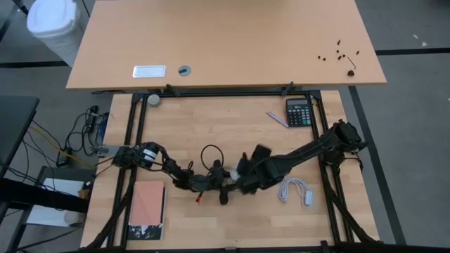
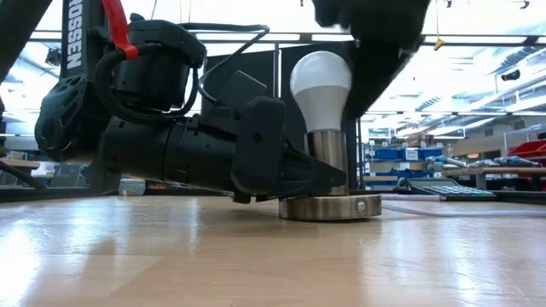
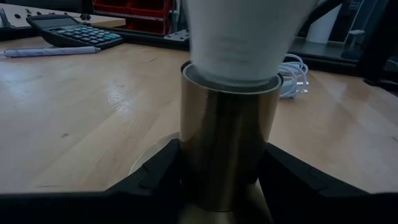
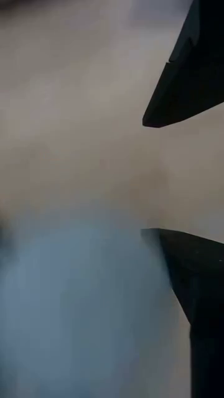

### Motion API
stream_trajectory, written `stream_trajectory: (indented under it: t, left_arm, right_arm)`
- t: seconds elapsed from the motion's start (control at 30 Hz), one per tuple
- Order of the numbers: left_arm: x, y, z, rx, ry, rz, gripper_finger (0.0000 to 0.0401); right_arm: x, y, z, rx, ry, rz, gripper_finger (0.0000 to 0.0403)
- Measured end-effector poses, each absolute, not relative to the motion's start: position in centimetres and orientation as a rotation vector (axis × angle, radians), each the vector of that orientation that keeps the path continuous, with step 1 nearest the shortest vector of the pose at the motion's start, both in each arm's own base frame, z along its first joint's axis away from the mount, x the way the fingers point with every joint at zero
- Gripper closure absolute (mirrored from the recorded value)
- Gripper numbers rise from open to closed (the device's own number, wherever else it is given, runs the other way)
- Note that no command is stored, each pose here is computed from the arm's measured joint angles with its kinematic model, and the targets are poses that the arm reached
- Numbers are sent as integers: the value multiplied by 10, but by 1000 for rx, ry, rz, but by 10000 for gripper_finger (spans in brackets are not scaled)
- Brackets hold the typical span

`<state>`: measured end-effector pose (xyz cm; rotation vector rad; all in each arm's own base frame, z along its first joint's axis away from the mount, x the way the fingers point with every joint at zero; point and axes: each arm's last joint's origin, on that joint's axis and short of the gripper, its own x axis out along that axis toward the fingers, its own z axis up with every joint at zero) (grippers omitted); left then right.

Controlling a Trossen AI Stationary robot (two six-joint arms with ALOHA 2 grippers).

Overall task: Screw lightbulb
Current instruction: Remove the lightbulb from the lamp

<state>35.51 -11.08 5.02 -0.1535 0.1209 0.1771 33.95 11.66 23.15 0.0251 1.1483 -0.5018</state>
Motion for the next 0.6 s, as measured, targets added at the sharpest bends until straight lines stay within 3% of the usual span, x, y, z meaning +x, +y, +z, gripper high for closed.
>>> stream_trajectory:
  t: [0.1, 0.17, 0.3, 0.4, 0.6]
  left_arm:
    - [355, -111, 50, -151, 121, 176, 212]
    - [355, -111, 50, -151, 122, 176, 212]
    - [355, -111, 50, -150, 122, 176, 212]
    - [355, -111, 50, -151, 122, 176, 212]
    - [355, -111, 50, -151, 122, 176, 212]
  right_arm:
    - [326, 103, 232, -49, 1175, -709, 114]
    - [322, 101, 233, -62, 1200, -744, 114]
    - [325, 117, 230, 12, 1269, -531, 112]
    - [334, 132, 231, 34, 1181, -412, 113]
    - [346, 136, 236, -5, 1029, -396, 114]
